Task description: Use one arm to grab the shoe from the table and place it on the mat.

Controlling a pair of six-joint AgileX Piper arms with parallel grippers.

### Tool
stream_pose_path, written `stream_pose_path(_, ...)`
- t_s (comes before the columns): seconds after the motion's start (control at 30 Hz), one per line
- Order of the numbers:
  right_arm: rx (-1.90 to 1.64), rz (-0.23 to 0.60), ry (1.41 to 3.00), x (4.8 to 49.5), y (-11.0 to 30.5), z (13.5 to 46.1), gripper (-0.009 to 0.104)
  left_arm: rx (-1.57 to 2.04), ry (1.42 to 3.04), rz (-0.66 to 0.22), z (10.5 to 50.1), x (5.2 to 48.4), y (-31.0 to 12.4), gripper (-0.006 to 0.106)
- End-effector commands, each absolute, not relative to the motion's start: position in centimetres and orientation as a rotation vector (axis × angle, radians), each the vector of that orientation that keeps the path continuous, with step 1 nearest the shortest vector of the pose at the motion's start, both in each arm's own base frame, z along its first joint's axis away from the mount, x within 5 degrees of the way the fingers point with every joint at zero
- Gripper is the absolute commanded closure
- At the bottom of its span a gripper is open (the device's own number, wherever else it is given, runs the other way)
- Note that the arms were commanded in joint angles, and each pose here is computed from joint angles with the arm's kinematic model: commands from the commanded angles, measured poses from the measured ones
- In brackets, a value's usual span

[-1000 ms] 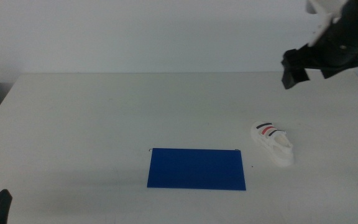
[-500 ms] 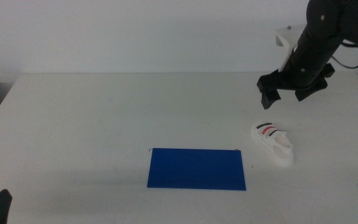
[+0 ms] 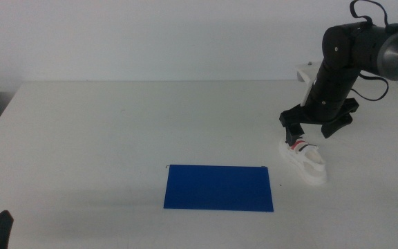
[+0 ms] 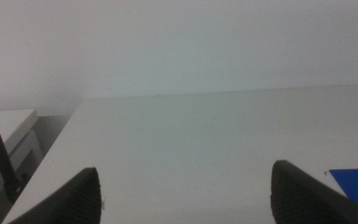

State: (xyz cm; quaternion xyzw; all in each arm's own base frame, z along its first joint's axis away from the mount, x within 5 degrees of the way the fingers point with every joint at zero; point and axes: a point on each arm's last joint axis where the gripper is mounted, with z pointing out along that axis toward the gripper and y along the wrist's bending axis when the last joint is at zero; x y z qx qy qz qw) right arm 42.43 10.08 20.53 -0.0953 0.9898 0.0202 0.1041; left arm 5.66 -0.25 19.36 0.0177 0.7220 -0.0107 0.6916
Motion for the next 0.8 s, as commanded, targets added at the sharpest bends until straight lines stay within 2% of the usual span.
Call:
stream_pose_path(0.0,-0.302,0.08,2.847,42.4,10.1,23.3,0.008,0.026,1.526,-0.035,19.9,5.6,-0.2,0.007)
stream_pose_path(0.17,-0.35,0.091,2.886,42.4,10.5,22.1,0.015,0.026,1.526,-0.035,19.9,5.6,-0.2,0.007)
stream_pose_path(0.37,-0.362,0.073,2.954,42.3,10.4,20.8,0.029,0.026,1.526,-0.035,19.9,5.6,-0.2,0.007)
stream_pose_path(0.43,-0.363,0.073,2.96,42.2,10.4,20.8,0.037,0.026,1.526,-0.035,19.9,5.6,-0.2,0.007)
stream_pose_path(0.5,-0.36,0.072,2.969,42.2,10.4,20.8,0.05,0.026,1.526,-0.035,19.9,5.6,-0.2,0.007)
stream_pose_path(0.63,-0.35,0.072,2.978,42.0,10.4,20.9,0.086,0.026,1.526,-0.035,19.9,5.6,-0.2,0.007)
stream_pose_path(0.67,-0.355,0.074,2.974,41.9,10.7,21.3,0.099,0.026,1.526,-0.035,19.9,5.6,-0.2,0.007)
stream_pose_path(0.77,-0.342,0.07,2.973,41.7,11.2,22.3,0.099,0.026,1.526,-0.035,19.9,5.6,-0.2,0.007)
